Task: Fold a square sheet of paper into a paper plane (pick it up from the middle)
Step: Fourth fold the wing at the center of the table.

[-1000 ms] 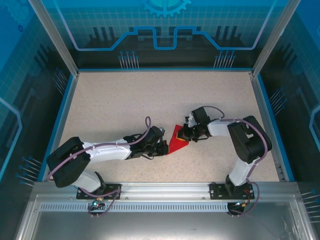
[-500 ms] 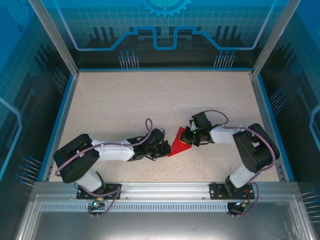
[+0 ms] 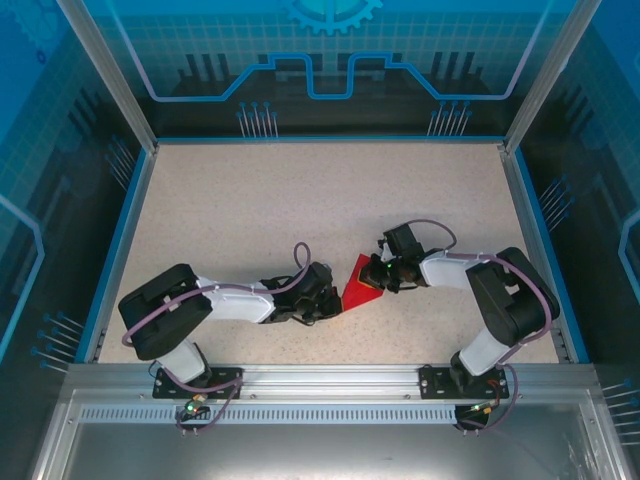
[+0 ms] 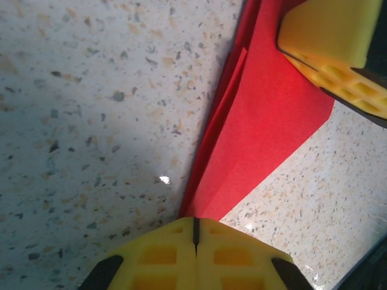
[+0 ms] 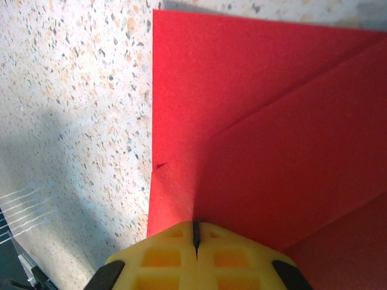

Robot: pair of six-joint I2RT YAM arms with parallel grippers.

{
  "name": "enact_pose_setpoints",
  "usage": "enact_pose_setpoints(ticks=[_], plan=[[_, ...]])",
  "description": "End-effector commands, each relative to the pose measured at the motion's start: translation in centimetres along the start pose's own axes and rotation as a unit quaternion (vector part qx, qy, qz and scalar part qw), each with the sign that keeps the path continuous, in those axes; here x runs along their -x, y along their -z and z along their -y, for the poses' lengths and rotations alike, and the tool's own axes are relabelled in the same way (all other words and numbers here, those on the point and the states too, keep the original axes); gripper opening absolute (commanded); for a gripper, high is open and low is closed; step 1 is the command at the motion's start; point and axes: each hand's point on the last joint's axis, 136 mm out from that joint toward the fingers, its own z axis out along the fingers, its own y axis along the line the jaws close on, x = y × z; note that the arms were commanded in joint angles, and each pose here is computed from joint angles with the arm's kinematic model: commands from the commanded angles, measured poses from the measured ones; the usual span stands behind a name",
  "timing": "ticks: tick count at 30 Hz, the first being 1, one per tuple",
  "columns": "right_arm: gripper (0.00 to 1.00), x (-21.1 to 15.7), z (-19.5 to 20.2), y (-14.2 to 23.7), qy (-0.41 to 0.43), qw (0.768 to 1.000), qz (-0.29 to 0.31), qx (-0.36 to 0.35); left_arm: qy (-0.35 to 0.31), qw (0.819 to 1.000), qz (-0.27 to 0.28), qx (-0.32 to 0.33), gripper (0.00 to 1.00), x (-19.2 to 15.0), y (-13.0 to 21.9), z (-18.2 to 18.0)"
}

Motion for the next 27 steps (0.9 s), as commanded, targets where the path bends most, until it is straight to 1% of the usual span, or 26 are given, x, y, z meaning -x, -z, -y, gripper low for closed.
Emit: enact_pose_setpoints(ticks=[1, 4, 8, 12, 18, 23, 27], plan=[[0.02, -1.8, -0.3, 0.6, 0.039, 0.999, -0.023, 0.005, -0.001, 1.0, 0.004, 0.026, 0.0, 0.1, -0.2, -0.7], [0.02, -2.4, -1.6, 1.0, 0.084, 0.996, -0.029, 0.029, 0.003, 0.999, 0.001, 0.037, 0.0, -0.1, -0.2, -1.4], [0.02, -4.4, -2.2, 0.6, 0.129, 0.989, -0.056, 0.04, 0.004, 0.999, -0.001, 0.046, 0.0, -0.4, -0.2, -1.9], [0.02, -5.6, -1.9, -0.4, 0.138, 0.986, -0.079, 0.041, 0.006, 0.999, -0.003, 0.049, 0.0, -0.4, -0.3, -2.0], [0.02, -5.9, -2.7, -1.4, 0.155, 0.981, -0.099, 0.065, 0.008, 0.998, -0.005, 0.059, 0.0, -0.4, -0.2, -2.3], [0.02, -5.8, -1.5, -2.0, 0.161, 0.98, -0.106, 0.045, 0.006, 0.998, -0.001, 0.058, 0.0, -0.3, 0.1, -2.1], [0.02, -5.8, -0.5, -2.4, 0.155, 0.981, -0.11, 0.03, -0.013, 0.999, 0.007, 0.028, 0.0, 0.4, 0.7, -0.2]])
